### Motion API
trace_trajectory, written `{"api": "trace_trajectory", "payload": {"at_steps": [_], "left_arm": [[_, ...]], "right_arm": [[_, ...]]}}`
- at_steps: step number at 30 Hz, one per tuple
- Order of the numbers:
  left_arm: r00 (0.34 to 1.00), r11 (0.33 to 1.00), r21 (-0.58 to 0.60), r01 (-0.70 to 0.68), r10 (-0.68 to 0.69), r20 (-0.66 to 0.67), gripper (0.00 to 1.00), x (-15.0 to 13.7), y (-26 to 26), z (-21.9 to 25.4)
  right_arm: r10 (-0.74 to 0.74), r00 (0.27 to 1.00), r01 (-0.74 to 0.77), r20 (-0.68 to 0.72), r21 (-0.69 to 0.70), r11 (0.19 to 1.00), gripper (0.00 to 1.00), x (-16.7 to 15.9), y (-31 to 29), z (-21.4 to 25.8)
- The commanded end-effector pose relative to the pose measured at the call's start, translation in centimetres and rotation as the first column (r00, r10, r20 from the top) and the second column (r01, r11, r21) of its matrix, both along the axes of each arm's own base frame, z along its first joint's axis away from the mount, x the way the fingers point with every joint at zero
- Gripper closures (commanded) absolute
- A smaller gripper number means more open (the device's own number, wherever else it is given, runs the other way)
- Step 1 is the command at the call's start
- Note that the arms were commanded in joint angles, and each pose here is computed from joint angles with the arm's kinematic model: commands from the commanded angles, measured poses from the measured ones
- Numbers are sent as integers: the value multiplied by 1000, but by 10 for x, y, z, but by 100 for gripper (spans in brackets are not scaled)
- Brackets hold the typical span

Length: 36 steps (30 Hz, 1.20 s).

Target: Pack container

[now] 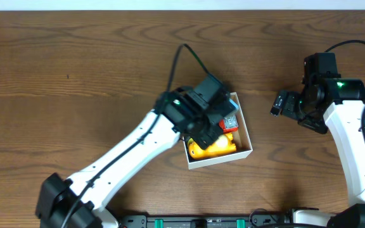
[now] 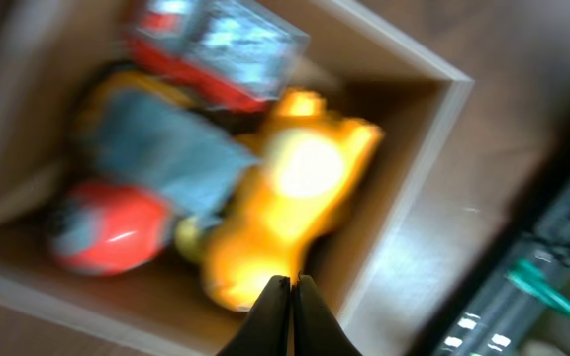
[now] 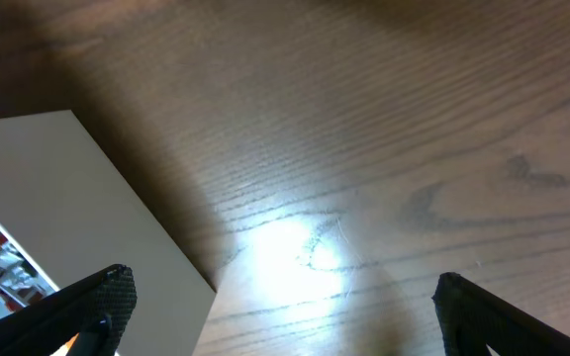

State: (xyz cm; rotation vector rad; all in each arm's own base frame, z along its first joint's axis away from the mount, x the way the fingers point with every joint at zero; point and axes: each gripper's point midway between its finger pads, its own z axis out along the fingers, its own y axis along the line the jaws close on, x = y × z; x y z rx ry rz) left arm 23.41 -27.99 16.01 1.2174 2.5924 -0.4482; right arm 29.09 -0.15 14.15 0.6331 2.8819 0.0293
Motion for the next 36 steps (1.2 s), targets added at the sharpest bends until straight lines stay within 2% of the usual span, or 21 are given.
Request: {"api": "trace_trajectory", "payload": {"at_steps": [1,3,5,8,10,13,14,15,17,21,25,30,36], "left_arm": [[982,988,76,-133,121,143,93,34,43,15],[965,977,62,-206,193,176,86,50,64,24],[945,960,43,-276,263,193,69,65,85,31],[894,913,20,-407,394,214,62,92,126,37],[846,867,1,-497,485,224,53,110,155,39],[728,757,-56,-652,644,234,36,135,203,46],[698,729,-70,-681,674,242,24,141,216,48],[663,699,-87,-709,704,255,2,148,232,51],[600,646,-117,-754,751,276,2,158,258,56],[510,565,-142,-813,808,295,2,164,300,61],[445,515,-179,-838,836,321,2,169,325,70],[437,502,-169,-848,843,314,2,149,328,80],[421,509,-249,-824,844,332,2,118,315,117]], "right_arm": [[21,1000,-21,13,-20,1000,1,3,-3,-1],[40,999,-39,36,-25,999,1,9,-3,1],[44,997,-42,62,-33,999,1,15,-4,2],[74,990,-69,117,-44,997,1,29,-4,6],[113,980,-104,163,-61,993,1,40,-4,10],[196,951,-175,239,-106,979,1,60,-4,19],[232,936,-204,265,-128,971,1,67,-3,22],[262,922,-228,286,-149,962,1,73,-3,26],[308,893,-259,329,-186,948,1,86,-3,33],[286,874,-185,394,-275,944,1,104,-19,48],[299,850,-205,434,-250,946,1,111,-11,52],[320,844,-218,431,-268,938,1,105,-12,60],[311,813,-182,493,-293,939,1,73,-15,101]]}}
